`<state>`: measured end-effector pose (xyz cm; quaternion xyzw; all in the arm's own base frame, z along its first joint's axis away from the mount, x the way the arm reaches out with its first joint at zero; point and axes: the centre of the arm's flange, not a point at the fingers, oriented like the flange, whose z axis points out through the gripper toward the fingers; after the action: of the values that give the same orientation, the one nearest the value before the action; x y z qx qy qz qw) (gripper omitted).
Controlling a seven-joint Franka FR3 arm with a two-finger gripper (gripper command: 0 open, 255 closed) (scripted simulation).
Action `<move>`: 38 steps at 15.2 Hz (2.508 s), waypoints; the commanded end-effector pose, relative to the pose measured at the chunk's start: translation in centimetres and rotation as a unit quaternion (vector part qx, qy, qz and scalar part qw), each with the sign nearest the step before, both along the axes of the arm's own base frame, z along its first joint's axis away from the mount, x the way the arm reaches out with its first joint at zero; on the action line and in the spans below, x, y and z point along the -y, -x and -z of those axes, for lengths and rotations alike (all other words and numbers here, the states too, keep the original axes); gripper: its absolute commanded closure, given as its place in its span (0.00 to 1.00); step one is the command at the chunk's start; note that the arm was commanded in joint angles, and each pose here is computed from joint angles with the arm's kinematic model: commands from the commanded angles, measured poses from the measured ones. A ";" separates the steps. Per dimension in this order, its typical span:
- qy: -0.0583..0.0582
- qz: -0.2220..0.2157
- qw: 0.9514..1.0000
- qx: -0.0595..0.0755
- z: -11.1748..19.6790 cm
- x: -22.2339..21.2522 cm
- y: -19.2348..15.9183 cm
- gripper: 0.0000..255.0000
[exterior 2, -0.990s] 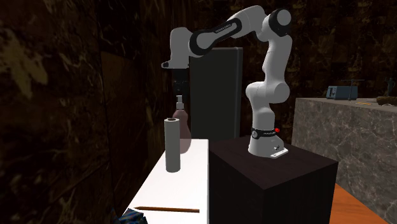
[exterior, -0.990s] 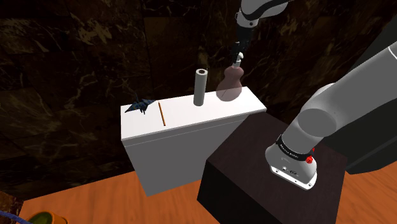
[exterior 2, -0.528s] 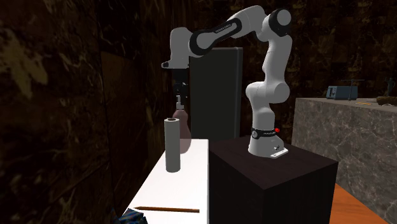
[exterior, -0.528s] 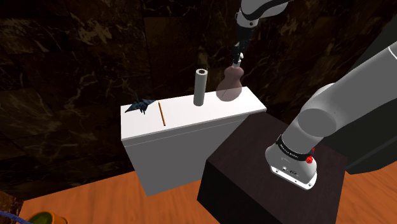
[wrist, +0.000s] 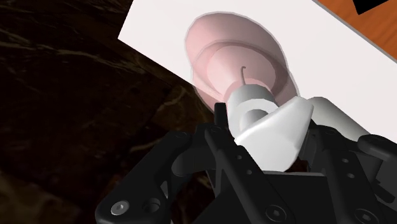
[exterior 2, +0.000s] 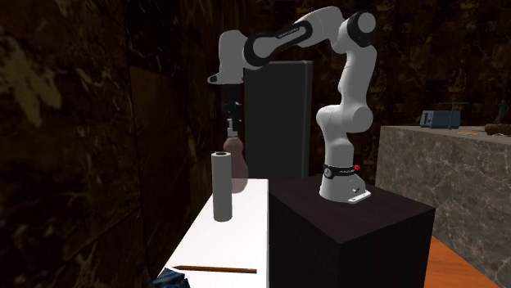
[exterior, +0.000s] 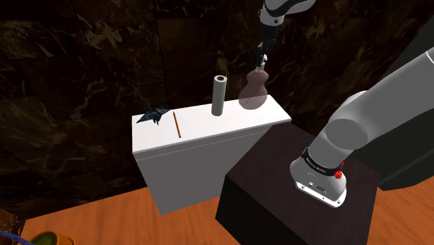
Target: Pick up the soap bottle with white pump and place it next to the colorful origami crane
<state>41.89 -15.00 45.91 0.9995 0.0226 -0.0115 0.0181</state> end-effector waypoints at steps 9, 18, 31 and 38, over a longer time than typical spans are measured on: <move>0.000 0.000 1.000 0.000 -5.3 0.0 0.0 1.00; 0.000 0.000 1.000 0.000 -10.1 0.0 0.0 1.00; 0.000 0.000 1.000 0.000 -16.9 0.0 0.0 1.00; 0.000 0.000 1.000 0.000 -20.6 0.0 0.0 1.00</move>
<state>41.96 -15.00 65.96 0.9995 0.0225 -0.0115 0.0181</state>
